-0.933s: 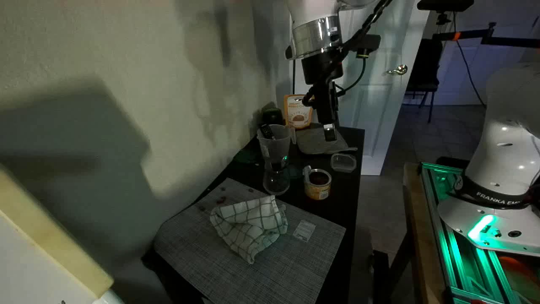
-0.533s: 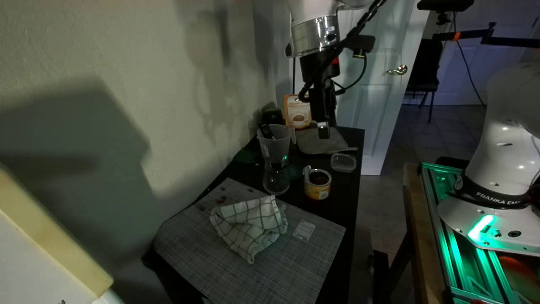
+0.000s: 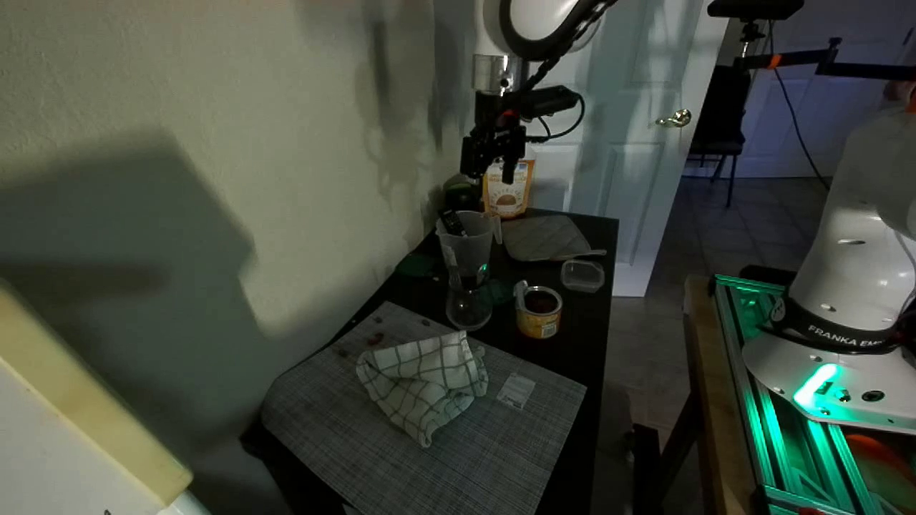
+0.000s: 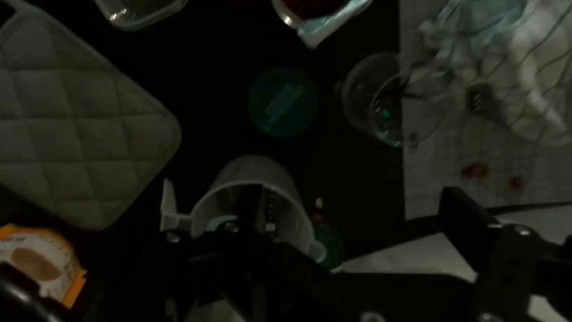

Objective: Pick up the black remote from the clear measuring cup and put it in the black mug

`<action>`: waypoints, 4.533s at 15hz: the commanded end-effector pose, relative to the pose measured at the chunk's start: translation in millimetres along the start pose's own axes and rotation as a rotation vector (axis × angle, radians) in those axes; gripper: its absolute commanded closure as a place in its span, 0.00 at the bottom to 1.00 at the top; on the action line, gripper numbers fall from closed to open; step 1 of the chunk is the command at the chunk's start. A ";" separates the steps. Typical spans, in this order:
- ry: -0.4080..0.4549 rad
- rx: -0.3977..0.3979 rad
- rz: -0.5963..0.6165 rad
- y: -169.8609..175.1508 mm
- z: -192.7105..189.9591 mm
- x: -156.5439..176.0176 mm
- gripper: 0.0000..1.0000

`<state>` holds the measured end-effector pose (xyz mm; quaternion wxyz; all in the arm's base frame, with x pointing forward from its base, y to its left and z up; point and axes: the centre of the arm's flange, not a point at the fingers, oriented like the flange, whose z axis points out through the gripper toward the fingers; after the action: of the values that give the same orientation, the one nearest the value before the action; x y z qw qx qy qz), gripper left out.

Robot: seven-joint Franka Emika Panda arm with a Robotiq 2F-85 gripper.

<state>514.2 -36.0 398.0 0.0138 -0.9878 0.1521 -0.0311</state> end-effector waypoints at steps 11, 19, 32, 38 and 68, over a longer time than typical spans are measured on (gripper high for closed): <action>0.232 -0.086 0.018 19.2 64.3 84.7 0.00; 0.202 0.094 -0.064 45.9 116.3 100.0 0.00; 0.186 0.001 -0.096 64.4 144.9 110.8 0.17; 0.252 -0.034 -0.071 60.8 148.1 112.8 0.23; 0.879 -0.319 0.256 165.7 -19.5 105.6 0.77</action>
<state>547.6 -266.9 447.3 -0.1689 -0.8683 0.2299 -0.4058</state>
